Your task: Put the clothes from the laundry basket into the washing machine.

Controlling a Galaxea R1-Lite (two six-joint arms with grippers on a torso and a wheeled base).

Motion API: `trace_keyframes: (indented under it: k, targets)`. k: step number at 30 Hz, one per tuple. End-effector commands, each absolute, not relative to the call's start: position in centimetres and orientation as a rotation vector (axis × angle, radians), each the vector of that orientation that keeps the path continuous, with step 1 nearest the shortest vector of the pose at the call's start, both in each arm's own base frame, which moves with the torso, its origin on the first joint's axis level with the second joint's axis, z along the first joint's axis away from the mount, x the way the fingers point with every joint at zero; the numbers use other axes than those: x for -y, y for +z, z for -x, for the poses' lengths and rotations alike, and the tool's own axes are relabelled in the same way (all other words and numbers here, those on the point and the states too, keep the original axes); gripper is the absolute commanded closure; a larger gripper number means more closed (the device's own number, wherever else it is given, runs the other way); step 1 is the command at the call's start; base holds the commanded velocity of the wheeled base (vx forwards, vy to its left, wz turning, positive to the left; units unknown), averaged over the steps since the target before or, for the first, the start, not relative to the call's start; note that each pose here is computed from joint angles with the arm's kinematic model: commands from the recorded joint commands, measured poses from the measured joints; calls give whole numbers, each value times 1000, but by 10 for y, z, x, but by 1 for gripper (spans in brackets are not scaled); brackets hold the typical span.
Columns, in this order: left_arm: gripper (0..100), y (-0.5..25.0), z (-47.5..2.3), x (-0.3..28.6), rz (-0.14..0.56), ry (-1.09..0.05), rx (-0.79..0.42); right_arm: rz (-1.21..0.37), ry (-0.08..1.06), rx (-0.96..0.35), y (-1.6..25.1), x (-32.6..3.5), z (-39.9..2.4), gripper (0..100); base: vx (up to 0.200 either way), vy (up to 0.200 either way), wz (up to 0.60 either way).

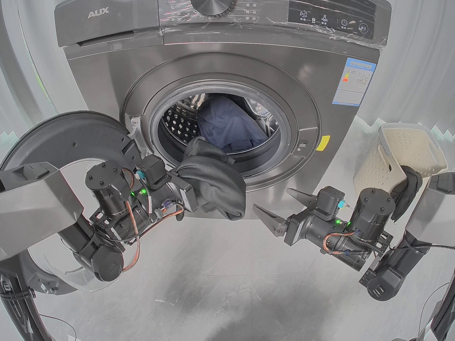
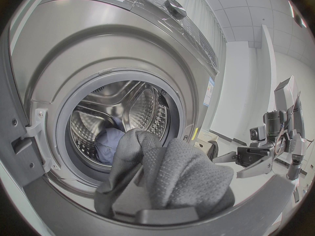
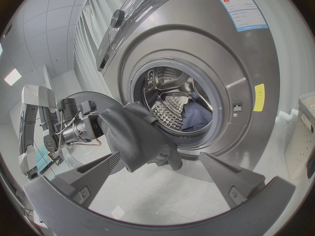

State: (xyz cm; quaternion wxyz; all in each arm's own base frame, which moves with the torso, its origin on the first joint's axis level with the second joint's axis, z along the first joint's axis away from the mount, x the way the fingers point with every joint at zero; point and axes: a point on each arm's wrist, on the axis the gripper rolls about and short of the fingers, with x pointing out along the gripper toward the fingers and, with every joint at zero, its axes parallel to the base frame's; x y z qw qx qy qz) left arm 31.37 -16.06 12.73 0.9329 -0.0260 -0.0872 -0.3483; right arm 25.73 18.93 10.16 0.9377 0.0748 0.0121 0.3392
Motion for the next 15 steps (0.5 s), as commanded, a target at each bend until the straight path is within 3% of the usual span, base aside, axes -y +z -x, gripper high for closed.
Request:
trace_keyframes:
  k: [1,15]
  targets:
    - [100,127,-306,159,57,-718,165,-146,651,-18,106,-171,-260,0,0,0,0]
    - [100,120,-289,164,63,-758,107,-149,633,-13,104,-169,-268,0,0,0,0]
